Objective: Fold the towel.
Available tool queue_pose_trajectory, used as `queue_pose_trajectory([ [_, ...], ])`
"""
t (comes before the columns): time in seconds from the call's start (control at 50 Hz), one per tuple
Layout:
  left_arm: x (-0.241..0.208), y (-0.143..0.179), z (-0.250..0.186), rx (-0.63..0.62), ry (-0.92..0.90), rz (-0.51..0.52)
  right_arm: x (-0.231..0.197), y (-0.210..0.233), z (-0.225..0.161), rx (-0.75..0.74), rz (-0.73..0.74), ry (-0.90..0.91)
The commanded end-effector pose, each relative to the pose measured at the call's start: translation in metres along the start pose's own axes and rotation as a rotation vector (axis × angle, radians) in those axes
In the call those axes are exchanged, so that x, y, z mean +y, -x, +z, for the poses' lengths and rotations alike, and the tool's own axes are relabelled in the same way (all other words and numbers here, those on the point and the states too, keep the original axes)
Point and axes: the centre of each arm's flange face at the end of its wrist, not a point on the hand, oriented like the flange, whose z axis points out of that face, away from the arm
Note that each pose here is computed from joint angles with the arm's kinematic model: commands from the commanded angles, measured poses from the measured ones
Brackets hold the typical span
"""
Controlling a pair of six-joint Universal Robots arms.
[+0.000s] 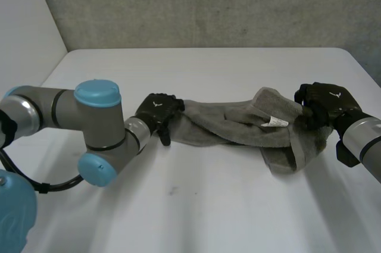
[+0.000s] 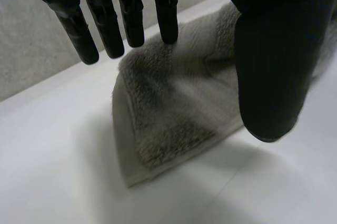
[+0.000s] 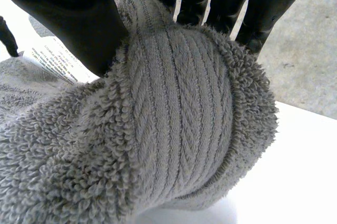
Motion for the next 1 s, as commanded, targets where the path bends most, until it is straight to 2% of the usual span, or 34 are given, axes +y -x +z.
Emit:
queue_pose_trajectory([
  [0.02,0.007,0.002,0.003,-0.003,0.060,0.070,-0.001,0.002,0.001,-0.008,-0.014,-0.003],
  [1.0,0.005,0.000,0.034,0.004,0.009,0.088,0.009,0.003,0.007,-0.016,-0.084,0.011],
])
